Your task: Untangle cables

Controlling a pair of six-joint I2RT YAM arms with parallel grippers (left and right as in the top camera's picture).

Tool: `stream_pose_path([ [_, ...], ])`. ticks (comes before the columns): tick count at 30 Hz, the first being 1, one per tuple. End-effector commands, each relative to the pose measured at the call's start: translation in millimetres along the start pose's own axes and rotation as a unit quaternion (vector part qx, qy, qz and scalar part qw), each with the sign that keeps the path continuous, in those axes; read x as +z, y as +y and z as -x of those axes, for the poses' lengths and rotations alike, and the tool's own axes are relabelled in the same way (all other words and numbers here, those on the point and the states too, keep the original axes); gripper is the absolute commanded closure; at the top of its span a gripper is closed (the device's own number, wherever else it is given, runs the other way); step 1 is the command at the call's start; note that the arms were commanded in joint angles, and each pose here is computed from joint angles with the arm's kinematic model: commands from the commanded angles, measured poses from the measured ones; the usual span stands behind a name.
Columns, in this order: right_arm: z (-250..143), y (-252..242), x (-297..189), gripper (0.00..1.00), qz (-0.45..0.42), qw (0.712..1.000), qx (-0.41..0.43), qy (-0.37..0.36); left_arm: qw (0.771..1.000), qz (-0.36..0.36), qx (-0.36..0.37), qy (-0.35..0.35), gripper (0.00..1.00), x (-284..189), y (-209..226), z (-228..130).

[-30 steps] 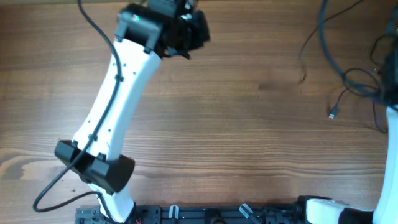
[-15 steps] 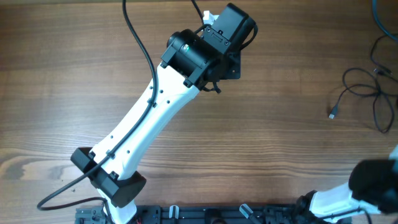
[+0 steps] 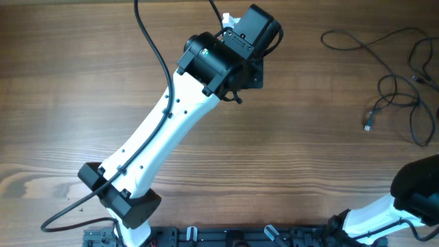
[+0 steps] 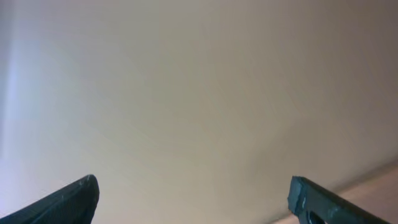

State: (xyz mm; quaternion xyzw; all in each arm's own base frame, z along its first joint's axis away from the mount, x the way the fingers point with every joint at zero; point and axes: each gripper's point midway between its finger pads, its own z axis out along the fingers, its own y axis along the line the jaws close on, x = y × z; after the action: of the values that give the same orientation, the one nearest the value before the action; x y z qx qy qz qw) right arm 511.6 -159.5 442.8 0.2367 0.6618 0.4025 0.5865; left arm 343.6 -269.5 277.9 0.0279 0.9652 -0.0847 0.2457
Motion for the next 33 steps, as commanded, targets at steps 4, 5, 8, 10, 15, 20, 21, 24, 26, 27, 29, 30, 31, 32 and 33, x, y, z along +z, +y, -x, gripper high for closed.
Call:
stream_pose_path([
  [4,-37,160,-66,0.0,0.173,0.937,-0.298,0.048,1.0,-0.003,0.006,-0.009,0.96,-13,3,0],
  [5,-42,176,-78,0.0,0.187,0.923,-0.335,0.045,1.0,0.001,0.006,-0.01,0.96,-13,4,0],
  [8,-60,230,-119,0.0,0.228,0.853,-0.469,0.022,0.999,0.019,0.006,-0.025,0.96,-14,10,6],
  [10,-74,256,-146,0.0,0.231,0.811,-0.537,0.003,0.999,0.026,0.006,-0.03,0.96,-14,13,7],
  [15,-108,299,-203,0.01,0.22,0.753,-0.619,-0.022,0.999,0.031,0.033,-0.025,0.96,-14,14,5],
  [20,-149,315,-252,0.0,0.191,0.76,-0.621,-0.014,0.999,0.034,0.034,-0.021,0.96,-14,16,4],
  [21,-157,315,-258,0.0,0.189,0.765,-0.616,-0.008,0.999,0.034,0.034,-0.021,0.96,-14,16,3],
  [24,-176,310,-276,0.0,0.164,0.783,-0.6,-0.002,0.999,0.036,0.035,-0.018,0.96,-14,17,2],
  [26,-183,308,-284,0.0,0.151,0.79,-0.594,-0.001,0.999,0.038,0.036,-0.014,0.96,-14,18,0],
  [27,-190,310,-290,0.0,0.149,0.792,-0.592,0.0,0.998,0.042,0.037,-0.01,0.96,-14,20,-2],
  [29,-202,312,-302,0.0,0.154,0.794,-0.587,0.003,0.998,0.047,0.04,-0.002,0.96,-14,23,-6],
  [30,-212,313,-311,0.0,0.161,0.789,-0.592,0.009,0.998,0.051,0.041,0.003,0.96,-14,25,-8],
  [31,-217,309,-316,0.0,0.154,0.791,-0.593,0.013,0.998,0.053,0.042,0.006,0.96,-15,26,-10],
  [32,-218,293,-322,0.0,0.106,0.803,-0.586,0.014,0.997,0.056,0.043,0.012,0.96,-15,28,-12],
  [33,-217,285,-326,0.0,0.08,0.808,-0.584,0.013,0.997,0.059,0.044,0.016,0.96,-15,29,-14],
])
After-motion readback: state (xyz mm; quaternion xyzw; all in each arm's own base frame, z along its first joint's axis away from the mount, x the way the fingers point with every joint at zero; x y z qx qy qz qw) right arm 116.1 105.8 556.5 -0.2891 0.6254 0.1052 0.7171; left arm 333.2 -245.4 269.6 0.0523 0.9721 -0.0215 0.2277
